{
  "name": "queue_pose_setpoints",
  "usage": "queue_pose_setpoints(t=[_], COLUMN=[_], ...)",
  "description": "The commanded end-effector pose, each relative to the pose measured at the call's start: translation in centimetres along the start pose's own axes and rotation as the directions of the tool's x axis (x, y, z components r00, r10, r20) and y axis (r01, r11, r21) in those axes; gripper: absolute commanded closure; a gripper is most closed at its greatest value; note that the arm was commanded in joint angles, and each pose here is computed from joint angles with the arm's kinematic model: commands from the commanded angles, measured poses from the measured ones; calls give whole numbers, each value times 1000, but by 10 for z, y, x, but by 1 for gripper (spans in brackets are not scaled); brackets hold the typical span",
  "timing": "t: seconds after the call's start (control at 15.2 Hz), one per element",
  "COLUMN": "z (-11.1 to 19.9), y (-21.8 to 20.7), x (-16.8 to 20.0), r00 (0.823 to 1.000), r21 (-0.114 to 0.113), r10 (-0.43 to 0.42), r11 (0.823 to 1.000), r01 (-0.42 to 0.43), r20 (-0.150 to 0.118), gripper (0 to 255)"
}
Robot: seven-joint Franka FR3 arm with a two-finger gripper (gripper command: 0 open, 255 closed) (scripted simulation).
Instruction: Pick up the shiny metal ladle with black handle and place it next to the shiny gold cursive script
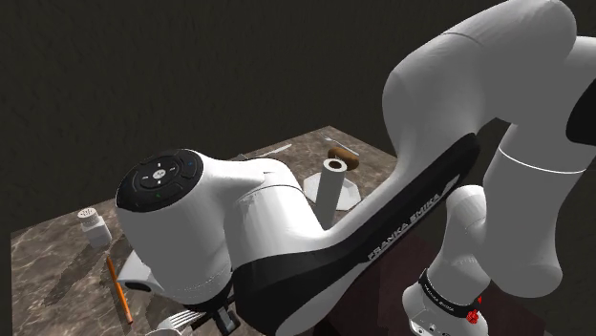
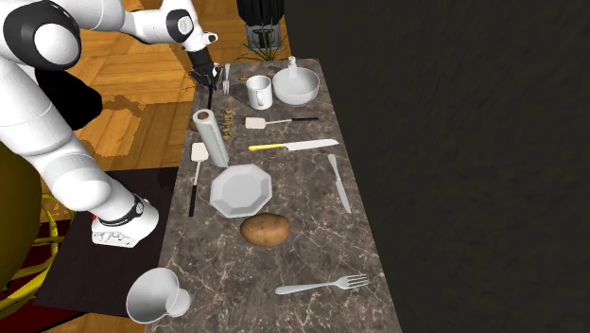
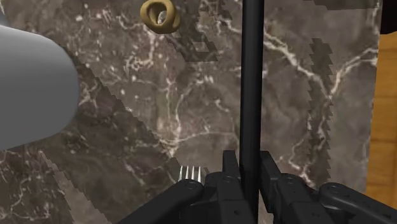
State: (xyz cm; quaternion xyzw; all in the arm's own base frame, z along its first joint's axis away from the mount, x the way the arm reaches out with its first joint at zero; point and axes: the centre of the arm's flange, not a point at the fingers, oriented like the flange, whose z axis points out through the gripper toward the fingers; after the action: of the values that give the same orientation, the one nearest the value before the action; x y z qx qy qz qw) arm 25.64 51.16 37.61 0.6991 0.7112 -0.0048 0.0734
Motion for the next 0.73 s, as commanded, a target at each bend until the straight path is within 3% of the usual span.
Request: queue_pose_setpoints(t=[0.0, 0.26, 0.66], z=[10, 31, 31], y=[-1, -3, -3], x=[1, 3, 3], r00=[1000, 1000, 1000], r21=[0, 0, 0], r10=[0, 0, 0], r11=[1000, 1000, 1000], r01=[0, 0, 0], r20=[0, 0, 0], gripper=[255, 255, 255])
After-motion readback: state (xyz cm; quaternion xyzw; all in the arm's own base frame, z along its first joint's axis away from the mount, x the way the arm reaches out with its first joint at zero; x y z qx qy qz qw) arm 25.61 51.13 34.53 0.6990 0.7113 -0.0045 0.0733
